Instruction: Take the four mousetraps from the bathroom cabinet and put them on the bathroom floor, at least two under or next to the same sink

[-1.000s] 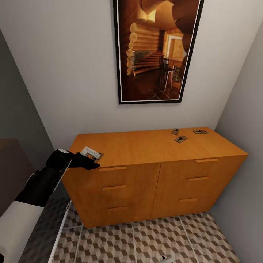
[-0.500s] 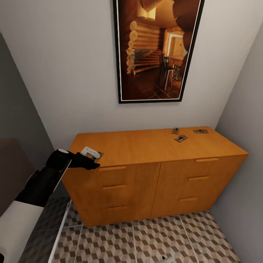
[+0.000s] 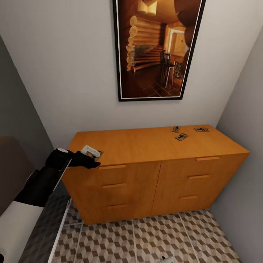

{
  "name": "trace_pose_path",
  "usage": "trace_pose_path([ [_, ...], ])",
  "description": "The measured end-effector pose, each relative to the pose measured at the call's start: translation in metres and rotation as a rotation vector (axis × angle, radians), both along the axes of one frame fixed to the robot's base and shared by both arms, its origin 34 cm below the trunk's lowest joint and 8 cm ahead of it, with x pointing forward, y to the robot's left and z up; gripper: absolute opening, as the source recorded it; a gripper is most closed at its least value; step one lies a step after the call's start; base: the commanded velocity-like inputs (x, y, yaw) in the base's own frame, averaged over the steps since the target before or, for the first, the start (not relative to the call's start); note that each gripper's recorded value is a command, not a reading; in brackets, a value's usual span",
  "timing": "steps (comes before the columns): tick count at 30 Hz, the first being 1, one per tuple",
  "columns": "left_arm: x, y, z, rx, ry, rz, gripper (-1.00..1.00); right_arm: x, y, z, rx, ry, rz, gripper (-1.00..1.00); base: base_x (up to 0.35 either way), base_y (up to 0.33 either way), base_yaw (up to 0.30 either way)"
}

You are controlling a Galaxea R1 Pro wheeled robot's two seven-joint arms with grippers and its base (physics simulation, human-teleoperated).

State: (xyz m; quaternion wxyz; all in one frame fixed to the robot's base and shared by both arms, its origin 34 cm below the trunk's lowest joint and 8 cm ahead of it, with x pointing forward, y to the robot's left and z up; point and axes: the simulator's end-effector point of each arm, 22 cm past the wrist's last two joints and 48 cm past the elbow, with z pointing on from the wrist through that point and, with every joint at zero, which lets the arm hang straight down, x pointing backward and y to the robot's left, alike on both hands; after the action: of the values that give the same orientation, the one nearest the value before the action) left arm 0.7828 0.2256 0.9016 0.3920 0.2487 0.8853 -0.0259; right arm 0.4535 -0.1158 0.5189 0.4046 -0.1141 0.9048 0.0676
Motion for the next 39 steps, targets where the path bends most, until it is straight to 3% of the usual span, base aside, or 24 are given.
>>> trace_pose_path([
  [39, -0.0002, -0.0009, -0.0002, -0.004, 0.001, -0.002, 1.0, -0.0004, -0.0002, -0.0004, 0.0, 0.001, 0.0, 1.0, 0.017, 0.0, 0.0],
])
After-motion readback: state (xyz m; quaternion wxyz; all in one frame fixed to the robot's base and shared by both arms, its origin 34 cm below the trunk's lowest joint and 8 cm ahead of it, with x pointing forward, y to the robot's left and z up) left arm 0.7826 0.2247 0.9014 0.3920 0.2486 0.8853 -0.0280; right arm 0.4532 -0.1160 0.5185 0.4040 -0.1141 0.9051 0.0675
